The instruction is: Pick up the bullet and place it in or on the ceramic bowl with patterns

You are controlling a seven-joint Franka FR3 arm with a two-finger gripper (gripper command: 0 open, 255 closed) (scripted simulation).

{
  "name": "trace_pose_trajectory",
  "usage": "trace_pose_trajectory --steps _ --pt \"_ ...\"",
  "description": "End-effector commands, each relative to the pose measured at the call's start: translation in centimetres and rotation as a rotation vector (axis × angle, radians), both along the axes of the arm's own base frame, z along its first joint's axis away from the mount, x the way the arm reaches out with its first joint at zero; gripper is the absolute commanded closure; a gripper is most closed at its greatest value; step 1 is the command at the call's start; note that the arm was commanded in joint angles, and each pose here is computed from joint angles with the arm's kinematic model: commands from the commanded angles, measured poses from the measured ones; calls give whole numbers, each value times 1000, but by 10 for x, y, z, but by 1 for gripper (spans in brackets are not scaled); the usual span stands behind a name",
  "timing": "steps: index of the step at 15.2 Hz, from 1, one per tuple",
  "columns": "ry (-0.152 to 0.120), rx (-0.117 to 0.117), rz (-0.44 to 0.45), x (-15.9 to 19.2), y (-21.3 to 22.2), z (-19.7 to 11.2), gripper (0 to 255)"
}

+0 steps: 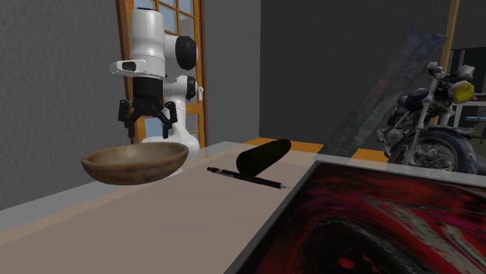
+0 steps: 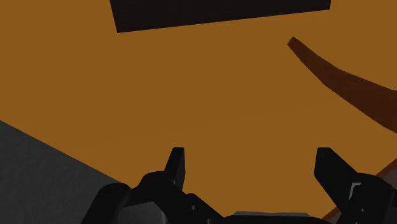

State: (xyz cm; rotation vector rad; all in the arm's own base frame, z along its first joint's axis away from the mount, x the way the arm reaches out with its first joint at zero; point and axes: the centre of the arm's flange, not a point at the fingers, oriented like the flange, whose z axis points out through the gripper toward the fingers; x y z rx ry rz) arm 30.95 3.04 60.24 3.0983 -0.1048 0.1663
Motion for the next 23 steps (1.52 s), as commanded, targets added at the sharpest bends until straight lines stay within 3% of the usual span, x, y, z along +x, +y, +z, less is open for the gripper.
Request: trace_pose_trajectory --steps 1,12,23 --pt "0 0 0 0 0 0 0" --pt "10 28 -217 39 139 14 0" --pt "19 55 -434 108 265 32 0"
